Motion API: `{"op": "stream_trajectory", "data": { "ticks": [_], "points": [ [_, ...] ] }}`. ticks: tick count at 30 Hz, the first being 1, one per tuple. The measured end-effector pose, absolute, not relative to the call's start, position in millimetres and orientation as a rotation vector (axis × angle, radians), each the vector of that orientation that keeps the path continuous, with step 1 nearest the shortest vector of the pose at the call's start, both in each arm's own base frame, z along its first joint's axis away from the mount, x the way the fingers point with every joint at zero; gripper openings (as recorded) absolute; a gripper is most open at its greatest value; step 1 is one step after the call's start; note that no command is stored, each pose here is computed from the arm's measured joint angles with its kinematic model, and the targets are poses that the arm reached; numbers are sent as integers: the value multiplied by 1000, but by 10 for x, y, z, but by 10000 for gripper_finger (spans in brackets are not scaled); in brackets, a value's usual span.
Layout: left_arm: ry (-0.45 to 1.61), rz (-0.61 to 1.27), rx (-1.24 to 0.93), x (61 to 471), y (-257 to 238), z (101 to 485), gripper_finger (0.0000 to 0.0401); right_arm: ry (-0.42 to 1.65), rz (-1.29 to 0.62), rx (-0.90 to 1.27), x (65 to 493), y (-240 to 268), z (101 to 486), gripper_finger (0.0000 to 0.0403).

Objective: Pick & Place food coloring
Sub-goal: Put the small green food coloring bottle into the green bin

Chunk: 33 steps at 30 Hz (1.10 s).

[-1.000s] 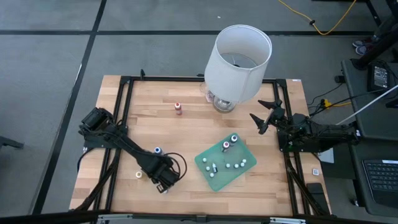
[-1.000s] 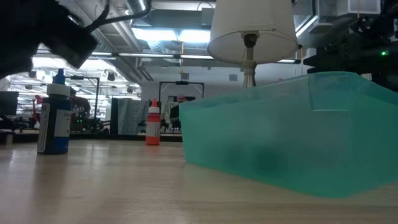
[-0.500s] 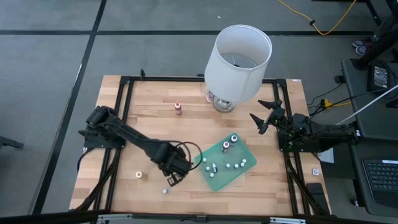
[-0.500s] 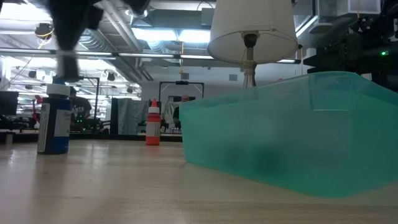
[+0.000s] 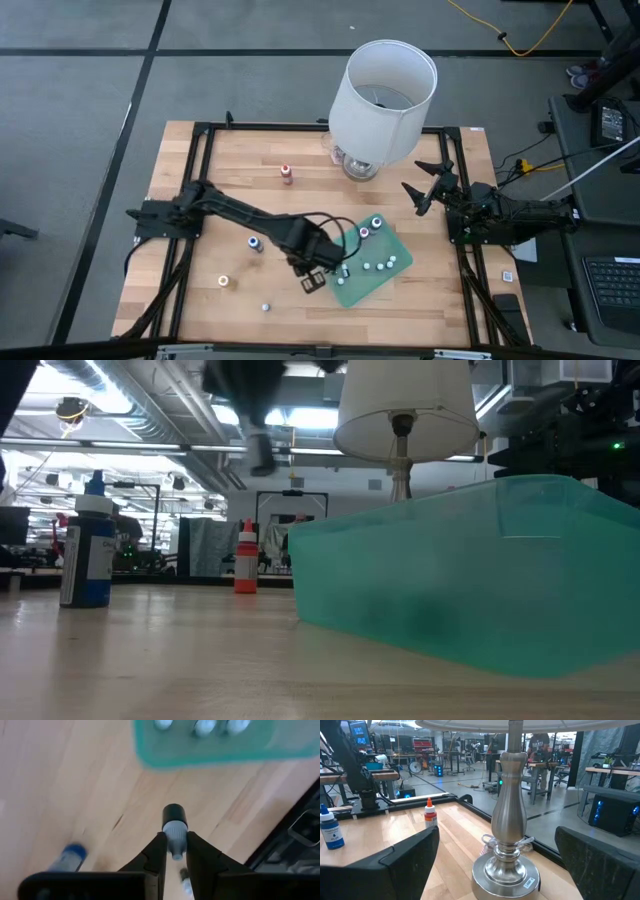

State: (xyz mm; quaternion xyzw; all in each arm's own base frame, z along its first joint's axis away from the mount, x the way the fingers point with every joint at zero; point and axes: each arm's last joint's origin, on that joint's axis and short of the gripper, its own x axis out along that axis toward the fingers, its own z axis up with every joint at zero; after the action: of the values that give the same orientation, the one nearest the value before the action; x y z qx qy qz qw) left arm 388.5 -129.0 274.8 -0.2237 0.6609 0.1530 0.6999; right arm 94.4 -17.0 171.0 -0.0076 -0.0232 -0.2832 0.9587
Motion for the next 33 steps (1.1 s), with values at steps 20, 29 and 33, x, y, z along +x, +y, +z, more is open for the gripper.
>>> {"op": "stream_trajectory", "data": {
  "ticks": [20, 29, 33],
  "points": [
    [1490, 330, -468, 4502, -1199, 2330, 53, -47, -575, -16, 944, -170, 1709, 397],
    [1528, 346, -457, 4592, -1224, 2048, 53, -47, -574, -15, 944, -169, 1710, 397],
    [1540, 335, -443, 4628, -1234, 1935, 53, -47, -574, -15, 944, -169, 1710, 397]
  ]
}}
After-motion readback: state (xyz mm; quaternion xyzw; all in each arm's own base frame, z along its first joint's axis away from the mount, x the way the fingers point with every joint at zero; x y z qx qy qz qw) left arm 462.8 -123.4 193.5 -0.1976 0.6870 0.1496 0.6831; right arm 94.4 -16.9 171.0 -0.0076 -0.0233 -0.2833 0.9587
